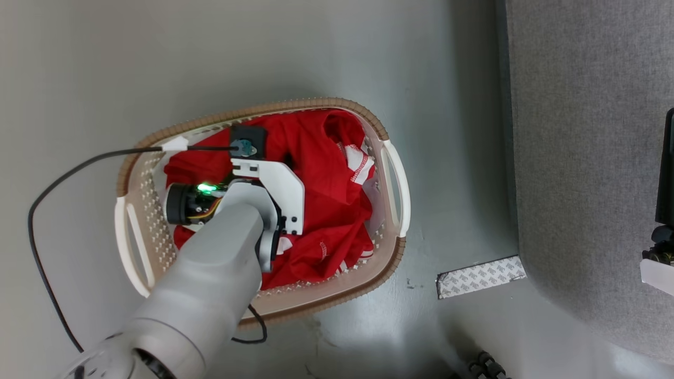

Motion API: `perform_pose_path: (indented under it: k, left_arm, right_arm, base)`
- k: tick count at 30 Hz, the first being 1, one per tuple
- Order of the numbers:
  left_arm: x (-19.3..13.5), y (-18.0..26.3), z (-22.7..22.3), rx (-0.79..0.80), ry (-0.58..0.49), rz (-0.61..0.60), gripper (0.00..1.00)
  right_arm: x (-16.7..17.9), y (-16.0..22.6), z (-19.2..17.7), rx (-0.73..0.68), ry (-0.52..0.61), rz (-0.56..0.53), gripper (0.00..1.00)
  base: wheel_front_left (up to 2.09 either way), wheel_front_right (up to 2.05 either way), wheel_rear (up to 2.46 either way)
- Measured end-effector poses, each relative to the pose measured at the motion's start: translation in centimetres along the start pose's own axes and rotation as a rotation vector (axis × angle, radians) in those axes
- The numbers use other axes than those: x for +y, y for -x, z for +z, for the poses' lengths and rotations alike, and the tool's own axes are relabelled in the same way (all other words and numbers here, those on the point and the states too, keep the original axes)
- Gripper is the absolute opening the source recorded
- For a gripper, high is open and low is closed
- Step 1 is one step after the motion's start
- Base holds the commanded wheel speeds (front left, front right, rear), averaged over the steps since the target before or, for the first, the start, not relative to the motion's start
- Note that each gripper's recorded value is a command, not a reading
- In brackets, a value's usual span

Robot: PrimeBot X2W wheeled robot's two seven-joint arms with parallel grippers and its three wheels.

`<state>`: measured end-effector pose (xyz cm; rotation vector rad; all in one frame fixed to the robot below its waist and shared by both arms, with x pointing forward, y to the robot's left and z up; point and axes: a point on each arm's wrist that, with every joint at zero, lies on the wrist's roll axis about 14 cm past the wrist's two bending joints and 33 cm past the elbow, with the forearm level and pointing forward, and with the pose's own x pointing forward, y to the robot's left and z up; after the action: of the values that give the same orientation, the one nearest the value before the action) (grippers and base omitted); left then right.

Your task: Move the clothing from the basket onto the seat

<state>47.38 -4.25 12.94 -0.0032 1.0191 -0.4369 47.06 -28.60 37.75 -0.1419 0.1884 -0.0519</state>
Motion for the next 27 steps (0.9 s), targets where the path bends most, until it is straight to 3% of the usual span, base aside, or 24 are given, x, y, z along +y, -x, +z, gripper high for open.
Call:
perform_pose_path:
  k: [1, 2, 3, 4, 14, 27]
  left_arm:
    - [-0.2, -0.1, -0.2, 0.007, -0.005, -0.008, 0.67]
    - [-0.4, -0.2, -0.4, 0.013, -0.003, -0.018, 0.45]
    - [-0.6, -0.2, -0.5, 0.017, -0.004, -0.024, 0.08]
    - [-0.7, -0.3, -0.6, 0.018, -0.008, -0.030, 0.00]
    - [-2.5, 1.4, 1.7, -0.085, 0.000, -0.099, 0.00]
    - [-5.3, 10.2, 5.7, -0.289, 0.026, -0.167, 0.00]
  right_arm:
    - [0.0, 0.0, -0.1, 0.002, 0.000, -0.001, 1.00]
    - [-0.1, 0.0, -0.2, 0.005, 0.000, -0.002, 1.00]
    - [-0.1, 0.0, -0.3, 0.006, 0.001, -0.002, 1.00]
    - [-0.1, 0.0, -0.3, 0.007, 0.001, -0.002, 1.00]
    - [0.1, -0.2, 1.1, -0.031, -0.022, -0.003, 1.00]
    - [0.6, 3.1, 5.8, -0.116, -0.068, 0.010, 1.00]
  base:
    - [0.00, 0.00, 0.00]
    - [0.00, 0.00, 0.00]
    - [0.00, 0.00, 0.00]
    - [0.00, 0.00, 0.00]
    - [0.00, 0.00, 0.00]
    - [0.00, 0.00, 0.00]
